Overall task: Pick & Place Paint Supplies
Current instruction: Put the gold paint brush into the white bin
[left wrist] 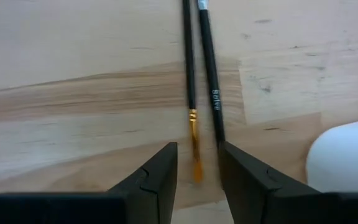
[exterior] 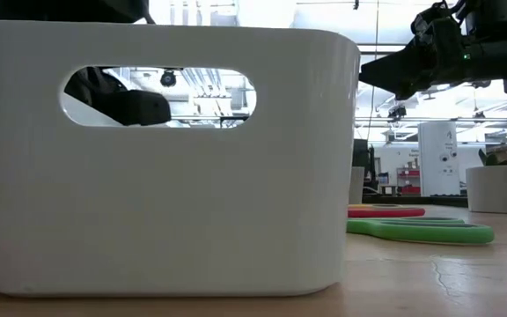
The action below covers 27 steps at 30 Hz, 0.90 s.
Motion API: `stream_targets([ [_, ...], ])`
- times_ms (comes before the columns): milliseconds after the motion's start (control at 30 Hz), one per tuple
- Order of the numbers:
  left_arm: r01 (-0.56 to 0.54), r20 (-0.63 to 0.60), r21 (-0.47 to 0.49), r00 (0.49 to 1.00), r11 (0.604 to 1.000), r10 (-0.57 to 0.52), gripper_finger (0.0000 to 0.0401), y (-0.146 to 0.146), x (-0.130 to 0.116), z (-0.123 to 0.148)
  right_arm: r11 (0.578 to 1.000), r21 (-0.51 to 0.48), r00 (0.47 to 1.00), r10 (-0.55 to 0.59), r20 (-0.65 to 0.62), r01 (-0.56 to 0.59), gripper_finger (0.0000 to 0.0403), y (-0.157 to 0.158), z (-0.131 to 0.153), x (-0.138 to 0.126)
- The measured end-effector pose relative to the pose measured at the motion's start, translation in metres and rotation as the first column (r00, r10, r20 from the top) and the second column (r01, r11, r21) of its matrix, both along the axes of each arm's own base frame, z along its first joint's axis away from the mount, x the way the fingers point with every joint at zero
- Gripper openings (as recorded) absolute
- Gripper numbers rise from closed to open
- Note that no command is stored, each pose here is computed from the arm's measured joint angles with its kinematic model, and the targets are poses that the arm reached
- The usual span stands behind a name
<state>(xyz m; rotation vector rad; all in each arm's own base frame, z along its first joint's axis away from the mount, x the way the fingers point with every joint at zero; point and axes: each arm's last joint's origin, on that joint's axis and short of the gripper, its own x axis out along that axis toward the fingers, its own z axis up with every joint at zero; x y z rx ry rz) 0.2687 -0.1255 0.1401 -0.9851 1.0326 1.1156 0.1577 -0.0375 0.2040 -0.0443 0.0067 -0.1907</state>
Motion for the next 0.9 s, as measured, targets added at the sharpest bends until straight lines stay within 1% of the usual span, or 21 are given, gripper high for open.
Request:
stream_targets([
  [200, 0.012, -0.02, 0.013, 1.0, 1.0, -0.011, 0.0126, 0.001, -0.002, -0.001, 1.0, 0.0, 1.0, 0.0, -0.002, 0.0, 0.0193, 0.0, 0.0, 0.0],
  [400, 0.014, 0.004, 0.01, 1.0, 1.0, -0.014, 0.0126, 0.001, -0.001, -0.003, 1.0, 0.0, 1.0, 0.0, -0.001, 0.0, 0.0193, 0.0, 0.0, 0.0],
  [600, 0.014, 0.0, 0.012, 1.0, 1.0, -0.014, 0.0126, 0.001, -0.002, -0.003, 1.0, 0.0, 1.0, 0.0, -0.001, 0.0, 0.0193, 0.0, 0.0, 0.0],
  [733, 0.001, 0.013, 0.027, 1.0, 1.0, -0.002, 0.0126, 0.002, -0.003, 0.001, 1.0, 0.0, 1.0, 0.0, -0.001, 0.0, 0.0193, 0.0, 0.0, 0.0],
  [900, -0.01, 0.061, 0.036, 0.998, 0.999, 0.008, 0.0126, 0.003, -0.002, 0.01, 1.0, 0.0, 1.0, 0.0, -0.001, 0.0, 0.0193, 0.0, 0.0, 0.0],
])
